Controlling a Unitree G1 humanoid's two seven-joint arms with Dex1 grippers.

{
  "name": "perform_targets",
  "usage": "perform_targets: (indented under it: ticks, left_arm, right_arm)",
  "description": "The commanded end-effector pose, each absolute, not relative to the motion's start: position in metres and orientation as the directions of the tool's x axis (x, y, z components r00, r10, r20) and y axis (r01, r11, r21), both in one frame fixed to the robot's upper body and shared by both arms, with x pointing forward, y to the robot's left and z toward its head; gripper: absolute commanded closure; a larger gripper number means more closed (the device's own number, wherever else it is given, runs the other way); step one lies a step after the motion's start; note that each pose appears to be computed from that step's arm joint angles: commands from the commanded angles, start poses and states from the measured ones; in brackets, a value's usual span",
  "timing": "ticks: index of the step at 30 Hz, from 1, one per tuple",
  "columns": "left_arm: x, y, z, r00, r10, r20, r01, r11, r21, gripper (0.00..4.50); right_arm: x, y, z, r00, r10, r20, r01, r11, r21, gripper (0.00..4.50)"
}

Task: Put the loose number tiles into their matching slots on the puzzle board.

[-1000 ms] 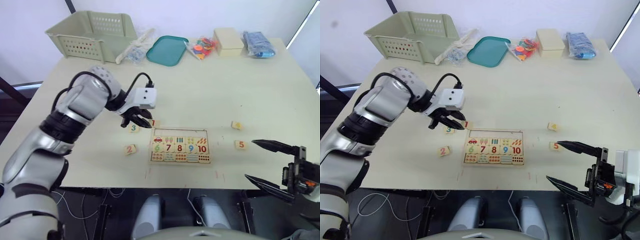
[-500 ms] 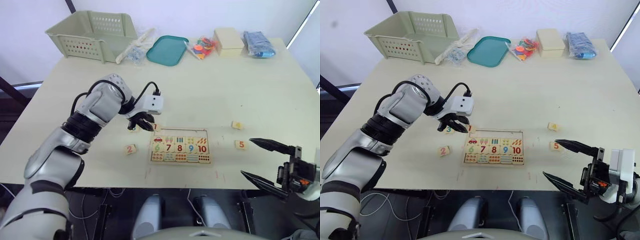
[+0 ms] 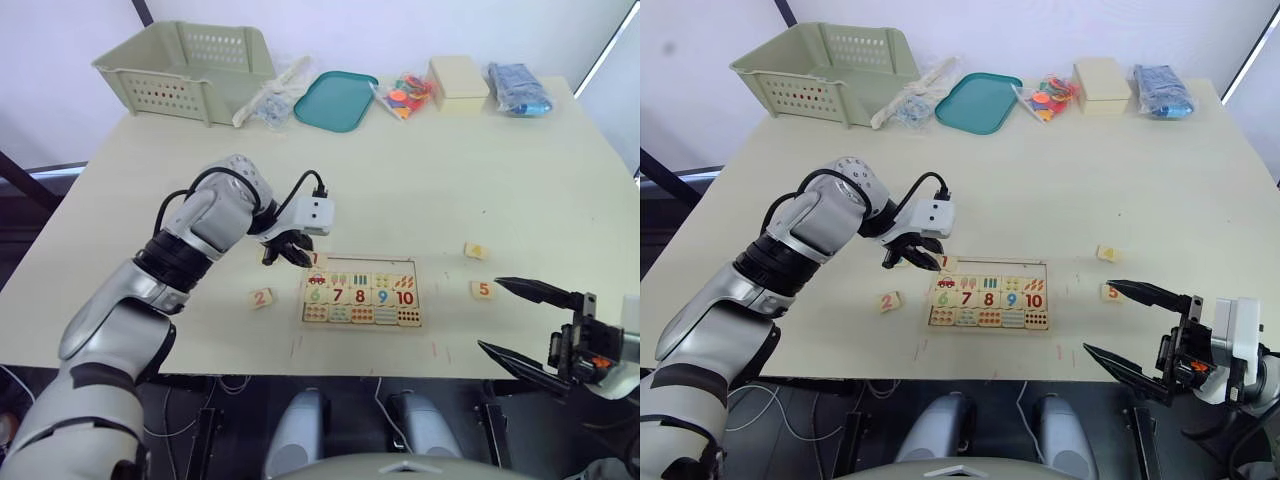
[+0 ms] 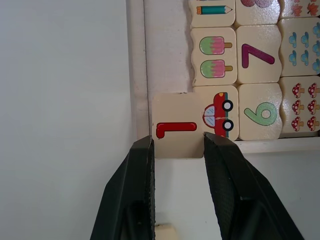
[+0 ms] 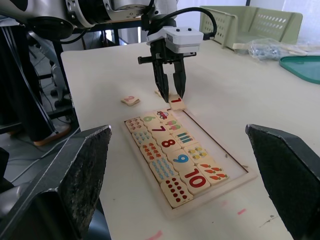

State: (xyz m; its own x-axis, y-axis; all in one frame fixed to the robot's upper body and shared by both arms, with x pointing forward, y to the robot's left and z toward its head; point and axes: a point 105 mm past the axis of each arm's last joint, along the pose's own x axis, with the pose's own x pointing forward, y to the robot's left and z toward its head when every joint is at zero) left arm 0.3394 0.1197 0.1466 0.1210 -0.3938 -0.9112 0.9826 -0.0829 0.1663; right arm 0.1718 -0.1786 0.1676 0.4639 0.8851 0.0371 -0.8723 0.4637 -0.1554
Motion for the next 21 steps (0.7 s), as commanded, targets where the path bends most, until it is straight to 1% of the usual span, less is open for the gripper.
perform_targets:
  ticks: [1,21]
  left_arm:
    - [0.3399,0.1163,0.1517,0.130,-0.385,-0.914,0.977,-0.107,0.184,3.57]
    - [0.3437,0.1154,0.1467,0.138,-0.360,-0.923,0.974,-0.119,0.192,3.57]
  right_arm:
    - [0.1675,-0.1764,0.1737,0.454,0.889,0.055,-0.870,0.456,-0.190,0.00]
    - [0.1631,-0.1738,0.1735,0.465,0.884,0.056,-0.866,0.467,-0.182,0.00]
